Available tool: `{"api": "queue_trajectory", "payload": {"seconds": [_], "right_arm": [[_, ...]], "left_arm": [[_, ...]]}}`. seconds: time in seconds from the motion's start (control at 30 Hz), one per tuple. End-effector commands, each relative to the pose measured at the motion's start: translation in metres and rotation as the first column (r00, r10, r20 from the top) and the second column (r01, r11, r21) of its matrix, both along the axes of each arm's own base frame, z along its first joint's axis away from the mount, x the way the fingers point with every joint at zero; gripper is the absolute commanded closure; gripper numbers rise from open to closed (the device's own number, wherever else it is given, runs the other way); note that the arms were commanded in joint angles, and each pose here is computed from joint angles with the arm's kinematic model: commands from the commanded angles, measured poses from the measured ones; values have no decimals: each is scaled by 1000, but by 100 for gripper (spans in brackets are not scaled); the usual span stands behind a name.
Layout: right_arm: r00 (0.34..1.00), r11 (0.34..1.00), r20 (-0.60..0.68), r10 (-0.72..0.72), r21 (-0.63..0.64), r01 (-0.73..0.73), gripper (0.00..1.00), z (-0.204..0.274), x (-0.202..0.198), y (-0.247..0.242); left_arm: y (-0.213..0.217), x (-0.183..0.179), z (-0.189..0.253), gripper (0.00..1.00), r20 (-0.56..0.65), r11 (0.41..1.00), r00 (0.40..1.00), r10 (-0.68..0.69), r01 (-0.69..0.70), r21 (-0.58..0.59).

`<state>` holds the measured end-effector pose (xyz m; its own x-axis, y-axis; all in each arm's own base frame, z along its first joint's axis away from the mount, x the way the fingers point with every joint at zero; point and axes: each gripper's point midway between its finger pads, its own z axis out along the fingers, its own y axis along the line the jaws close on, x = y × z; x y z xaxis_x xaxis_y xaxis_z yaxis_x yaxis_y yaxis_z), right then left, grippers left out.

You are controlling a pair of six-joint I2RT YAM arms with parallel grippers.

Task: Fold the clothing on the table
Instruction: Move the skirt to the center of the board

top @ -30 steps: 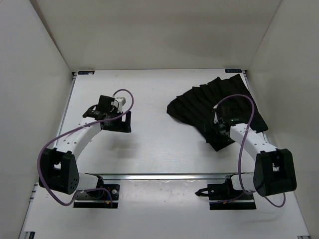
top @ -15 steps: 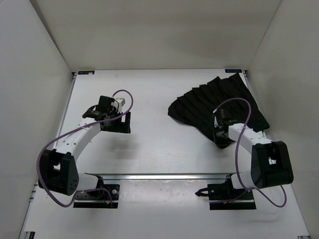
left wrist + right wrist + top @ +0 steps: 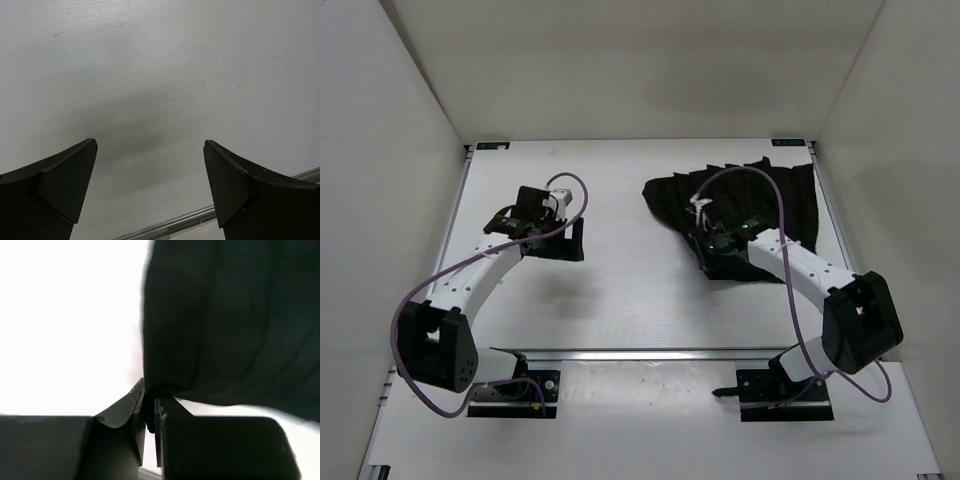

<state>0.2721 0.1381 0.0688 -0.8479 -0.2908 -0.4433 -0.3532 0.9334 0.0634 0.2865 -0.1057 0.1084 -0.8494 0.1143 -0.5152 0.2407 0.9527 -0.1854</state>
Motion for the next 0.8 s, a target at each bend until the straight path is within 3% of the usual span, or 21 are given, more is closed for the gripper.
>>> {"api": "queue_trajectory", "payload": {"seconds": [0.0, 0.1, 0.2, 0.27, 0.37, 0.5, 0.53, 0.6, 0.63, 0.7, 0.73, 0.77], "right_arm": [[983, 959, 56, 174, 215, -182, 100, 60, -10, 80], [969, 950, -21, 246, 204, -237, 100, 67, -35, 101], [966, 941, 3, 259, 226, -253, 100, 80, -55, 113], [963, 893, 19, 268, 371, -256, 100, 95, -66, 124], [960, 802, 84, 267, 533, -269, 100, 114, -68, 130], [960, 770, 72, 271, 582, -261, 100, 106, -74, 120], [959, 778, 49, 278, 575, -255, 95, 96, -79, 115], [956, 787, 1, 293, 567, -242, 67, 80, -90, 108], [957, 797, -19, 289, 559, -230, 59, 71, -94, 105], [962, 805, -19, 272, 553, -217, 32, 67, -98, 99], [968, 818, -31, 250, 541, -194, 21, 60, -97, 94], [971, 826, -19, 237, 531, -191, 19, 64, -98, 88]], "left_arm": [[-6, 25, 46, 2, 149, 999, 989, -4, 11, -46], [-11, 30, 75, 2, 215, 999, 976, -33, 40, -30], [-25, 28, 114, 2, 312, 989, 938, -151, 146, 40], [-55, 12, 137, 2, 391, 944, 860, -327, 315, 97], [-93, -21, 134, 2, 463, 822, 694, -551, 548, 157], [-124, -55, 127, 1, 704, 708, 429, -566, 691, 148], [-129, -52, 149, 2, 797, 730, 378, -471, 674, 112], [-119, -56, 149, 1, 841, 739, 380, -385, 673, 34], [-119, -57, 143, 2, 828, 730, 398, -394, 683, 19], [-123, -60, 115, 1, 760, 714, 450, -469, 700, 26], [-128, -63, 106, 2, 731, 701, 440, -522, 710, 73], [-129, -64, 98, 2, 709, 691, 433, -556, 715, 105]]}}
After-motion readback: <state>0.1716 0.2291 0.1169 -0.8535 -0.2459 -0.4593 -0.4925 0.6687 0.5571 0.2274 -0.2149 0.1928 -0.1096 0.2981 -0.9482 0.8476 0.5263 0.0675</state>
